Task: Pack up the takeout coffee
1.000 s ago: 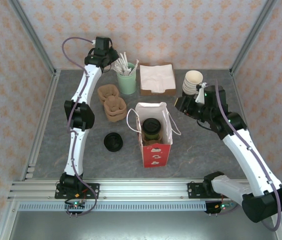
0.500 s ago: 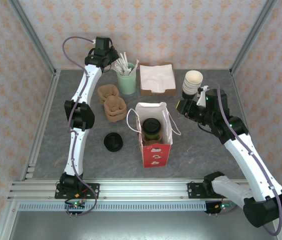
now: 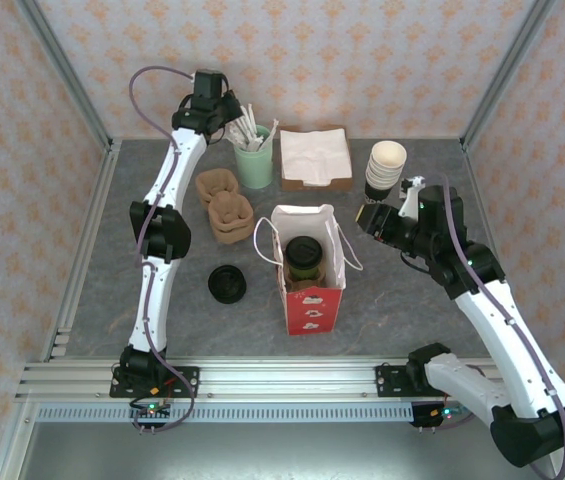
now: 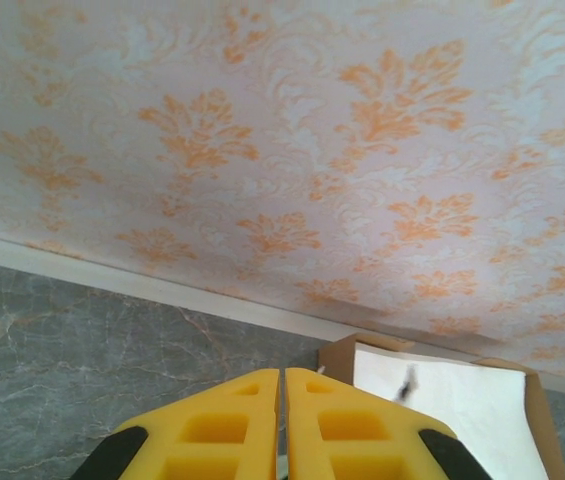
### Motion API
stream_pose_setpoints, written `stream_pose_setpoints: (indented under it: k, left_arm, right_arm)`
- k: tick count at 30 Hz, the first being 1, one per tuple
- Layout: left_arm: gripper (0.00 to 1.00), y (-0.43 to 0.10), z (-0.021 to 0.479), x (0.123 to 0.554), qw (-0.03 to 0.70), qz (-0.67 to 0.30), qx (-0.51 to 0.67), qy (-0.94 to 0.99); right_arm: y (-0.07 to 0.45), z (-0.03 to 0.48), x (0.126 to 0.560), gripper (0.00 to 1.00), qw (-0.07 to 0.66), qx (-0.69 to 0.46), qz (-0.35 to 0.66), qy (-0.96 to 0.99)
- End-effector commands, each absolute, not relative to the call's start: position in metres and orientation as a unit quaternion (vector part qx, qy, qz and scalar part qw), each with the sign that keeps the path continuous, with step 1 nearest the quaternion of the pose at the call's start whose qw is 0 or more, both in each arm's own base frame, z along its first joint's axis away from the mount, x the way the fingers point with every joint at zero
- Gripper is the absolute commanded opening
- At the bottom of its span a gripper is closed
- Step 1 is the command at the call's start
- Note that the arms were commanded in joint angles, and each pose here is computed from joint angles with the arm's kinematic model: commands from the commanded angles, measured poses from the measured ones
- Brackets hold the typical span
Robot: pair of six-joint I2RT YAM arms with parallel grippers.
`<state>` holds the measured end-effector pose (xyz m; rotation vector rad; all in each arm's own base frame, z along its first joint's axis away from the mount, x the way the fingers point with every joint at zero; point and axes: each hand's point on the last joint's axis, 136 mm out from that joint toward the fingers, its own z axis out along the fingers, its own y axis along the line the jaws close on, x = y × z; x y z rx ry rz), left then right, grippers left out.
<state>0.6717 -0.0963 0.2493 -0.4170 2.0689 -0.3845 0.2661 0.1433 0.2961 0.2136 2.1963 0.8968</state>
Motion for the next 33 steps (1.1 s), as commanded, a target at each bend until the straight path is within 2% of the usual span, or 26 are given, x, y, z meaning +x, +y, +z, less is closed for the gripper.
stream_pose_setpoints:
  k: [1, 17, 19, 21, 29, 33]
  left_arm:
    - [0.11, -0.096, 0.342, 0.649, 0.545, -0.156, -0.143, 0.811]
    - [0.13, -0.093, 0.422, 0.596, 0.583, -0.136, -0.114, 0.793]
    - [0.21, -0.089, 0.421, 0.596, 0.581, -0.131, -0.119, 0.794]
    - [0.24, -0.083, 0.416, 0.598, 0.575, -0.130, -0.130, 0.797]
    - [0.29, -0.080, 0.373, 0.611, 0.530, -0.145, -0.147, 0.822]
    - [0.36, -0.076, 0.352, 0.613, 0.510, -0.134, -0.155, 0.836]
  right_arm:
    - [0.143, 0.299, 0.264, 0.38, 0.382, 0.084, 0.352, 0.851]
    - [0.145, 0.304, 0.260, 0.38, 0.386, 0.073, 0.358, 0.847]
    - [0.145, 0.305, 0.259, 0.38, 0.386, 0.073, 0.359, 0.847]
    - [0.146, 0.305, 0.258, 0.38, 0.386, 0.071, 0.360, 0.847]
    - [0.143, 0.304, 0.256, 0.38, 0.388, 0.074, 0.354, 0.848]
    - [0.143, 0.300, 0.256, 0.38, 0.384, 0.079, 0.351, 0.851]
